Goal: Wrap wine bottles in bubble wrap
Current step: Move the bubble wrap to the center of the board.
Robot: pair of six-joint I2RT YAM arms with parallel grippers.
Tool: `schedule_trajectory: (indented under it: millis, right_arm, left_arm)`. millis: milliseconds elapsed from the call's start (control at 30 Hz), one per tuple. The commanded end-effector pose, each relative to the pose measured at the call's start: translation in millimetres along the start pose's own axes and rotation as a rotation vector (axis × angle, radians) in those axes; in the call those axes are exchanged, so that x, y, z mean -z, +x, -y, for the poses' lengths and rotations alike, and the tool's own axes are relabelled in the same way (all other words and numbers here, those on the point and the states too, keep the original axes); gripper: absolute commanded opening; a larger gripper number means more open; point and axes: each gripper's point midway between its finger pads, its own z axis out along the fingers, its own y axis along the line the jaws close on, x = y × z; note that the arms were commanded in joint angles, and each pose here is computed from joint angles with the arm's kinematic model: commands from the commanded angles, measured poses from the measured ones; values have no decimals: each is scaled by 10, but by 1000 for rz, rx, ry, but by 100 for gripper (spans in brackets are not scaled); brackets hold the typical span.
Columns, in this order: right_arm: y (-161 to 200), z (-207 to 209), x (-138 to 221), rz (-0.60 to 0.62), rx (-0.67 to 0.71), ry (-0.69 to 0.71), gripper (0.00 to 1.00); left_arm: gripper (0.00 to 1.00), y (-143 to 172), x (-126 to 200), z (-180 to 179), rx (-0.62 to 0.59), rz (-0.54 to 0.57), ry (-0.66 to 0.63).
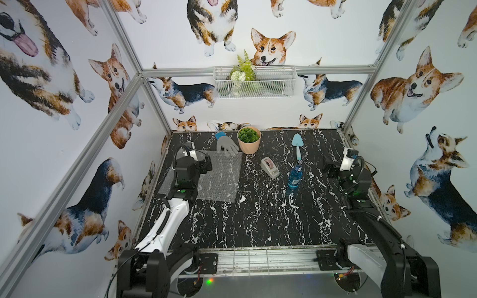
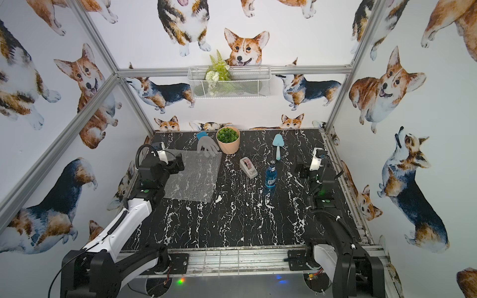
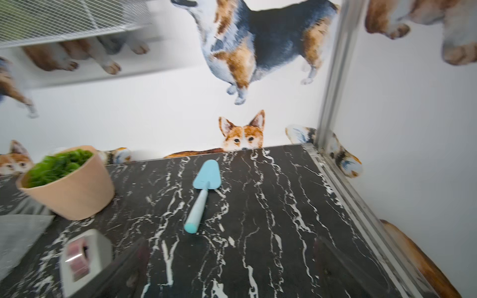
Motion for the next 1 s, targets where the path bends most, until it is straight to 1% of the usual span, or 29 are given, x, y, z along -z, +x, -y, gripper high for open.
schedule_trajectory:
  millis: [0, 33, 100, 133, 167, 233, 267, 300, 367, 433, 500, 533, 600, 633, 700, 800, 967]
  right_arm:
    - [83, -445, 192, -148, -62, -240, 100]
    - [37, -560, 271, -170, -72, -299, 100]
    - [-32, -739, 432, -202, -85, -390, 100]
    - [-67, -824, 521, -214, -88, -434, 100]
    - [-94, -897, 607, -224, -92, -472, 100]
    - [-119, -1040, 762, -251, -101, -552, 100]
    - [-124, -1104, 828, -263, -106, -588, 100]
    - [-131, -1180, 899, -276, -108, -629, 100]
    - [-136, -1305, 1006, -298, -103, -689, 100]
    - [-132, -1450, 1135, -324, -77, -750, 100]
    - [-182, -1541, 1223, -321, -71, -791, 100]
    - [-221, -1576, 1260, -309, -75, -807, 100]
    - [-296, -1607, 1303, -289, -79, -820, 100]
    - [-327, -1616, 1317, -283, -78, -823, 100]
    - [-380, -1625, 1329, -274, -71, -828, 100]
    - [-459, -1639, 1339, -268, -53, -834, 100]
    - [-495, -1643, 1320, -273, -40, -833, 100]
  left_arm:
    - [100, 676, 253, -94, 179, -379, -74]
    - [100, 776, 336, -140, 239, -449, -123]
    - [100, 901, 434, -66, 332, -557, -121]
    - [100, 988, 476, -67, 396, -604, -150]
    - [100, 1044, 490, -8, 442, -629, -137]
    - [100, 1131, 470, 88, 515, -641, -103]
    - [100, 1132, 442, 111, 527, -635, -92]
    - [100, 1317, 435, 75, 529, -675, -121]
    - [100, 1452, 385, 42, 512, -724, -159]
    - [100, 1675, 299, 3, 507, -796, -216]
    - [100, 1797, 202, -22, 536, -815, -260]
    - [100, 1820, 136, -19, 562, -807, -273]
    - [100, 1782, -21, 21, 620, -776, -276]
    - [99, 1733, -88, 41, 624, -765, -285]
    - [98, 1815, -119, 22, 585, -806, -347]
    - [95, 1974, -134, -19, 568, -868, -418]
    - [92, 2169, -189, 36, 605, -902, -446]
